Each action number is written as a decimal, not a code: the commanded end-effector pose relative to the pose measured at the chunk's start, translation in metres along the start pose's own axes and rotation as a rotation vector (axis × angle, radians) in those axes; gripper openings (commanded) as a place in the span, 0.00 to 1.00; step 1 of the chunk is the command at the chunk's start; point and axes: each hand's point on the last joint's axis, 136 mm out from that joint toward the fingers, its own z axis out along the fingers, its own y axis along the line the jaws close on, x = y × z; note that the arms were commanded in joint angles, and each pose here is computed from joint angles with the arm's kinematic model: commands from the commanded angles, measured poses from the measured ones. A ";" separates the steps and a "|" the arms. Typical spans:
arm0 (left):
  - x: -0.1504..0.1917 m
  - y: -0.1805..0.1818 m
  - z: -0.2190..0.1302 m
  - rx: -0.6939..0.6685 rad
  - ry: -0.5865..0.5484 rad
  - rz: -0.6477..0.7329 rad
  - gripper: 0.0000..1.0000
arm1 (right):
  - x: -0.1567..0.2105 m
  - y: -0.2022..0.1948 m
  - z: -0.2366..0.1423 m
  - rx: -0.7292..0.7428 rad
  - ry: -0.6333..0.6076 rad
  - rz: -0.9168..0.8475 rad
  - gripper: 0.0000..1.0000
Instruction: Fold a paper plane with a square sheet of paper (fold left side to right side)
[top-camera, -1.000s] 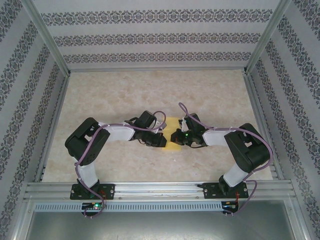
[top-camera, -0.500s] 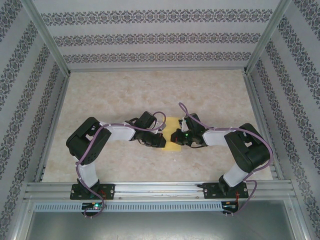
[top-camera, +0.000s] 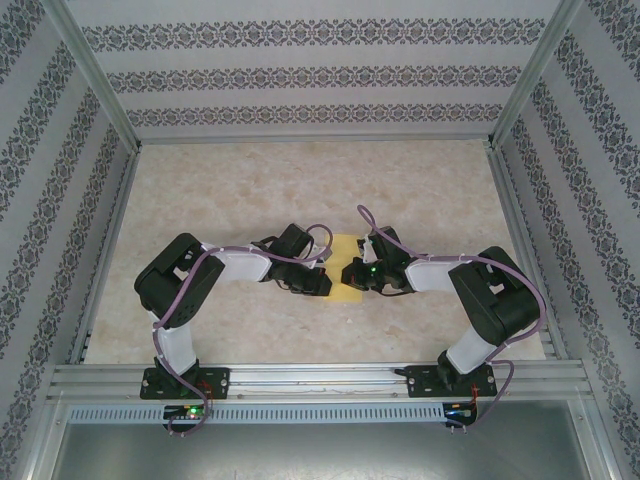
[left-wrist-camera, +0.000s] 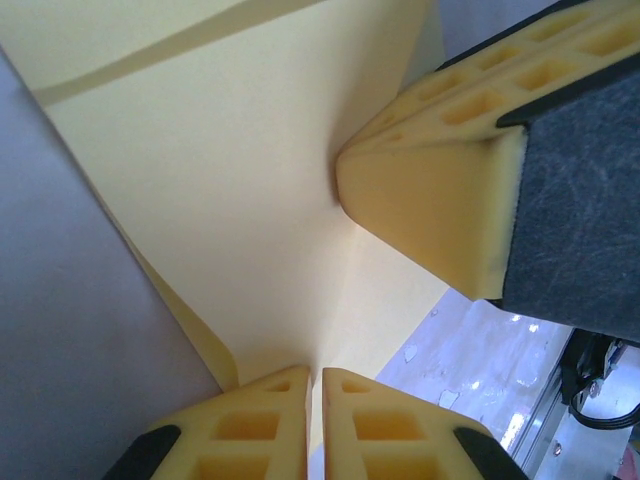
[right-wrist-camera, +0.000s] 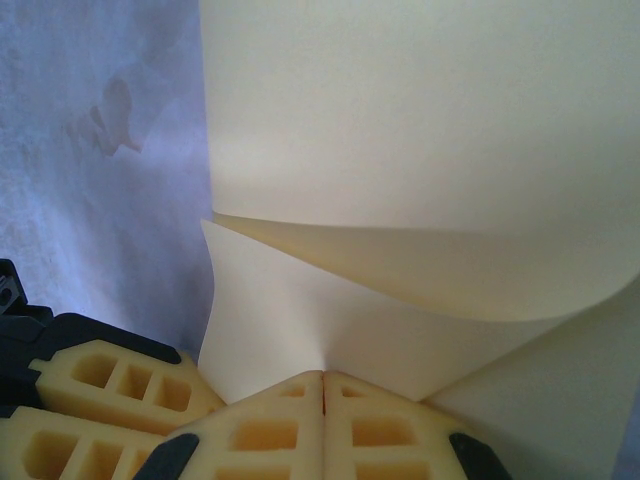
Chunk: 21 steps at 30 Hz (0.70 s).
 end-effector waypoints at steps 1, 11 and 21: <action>0.012 0.011 0.007 -0.039 0.036 -0.004 0.10 | 0.020 -0.017 0.002 0.076 0.068 0.026 0.00; 0.023 0.027 0.009 -0.114 0.035 -0.030 0.03 | -0.003 0.023 -0.019 -0.013 -0.026 -0.054 0.00; 0.027 0.034 0.010 -0.154 0.042 -0.039 0.01 | 0.009 0.025 -0.002 -0.012 -0.018 -0.053 0.00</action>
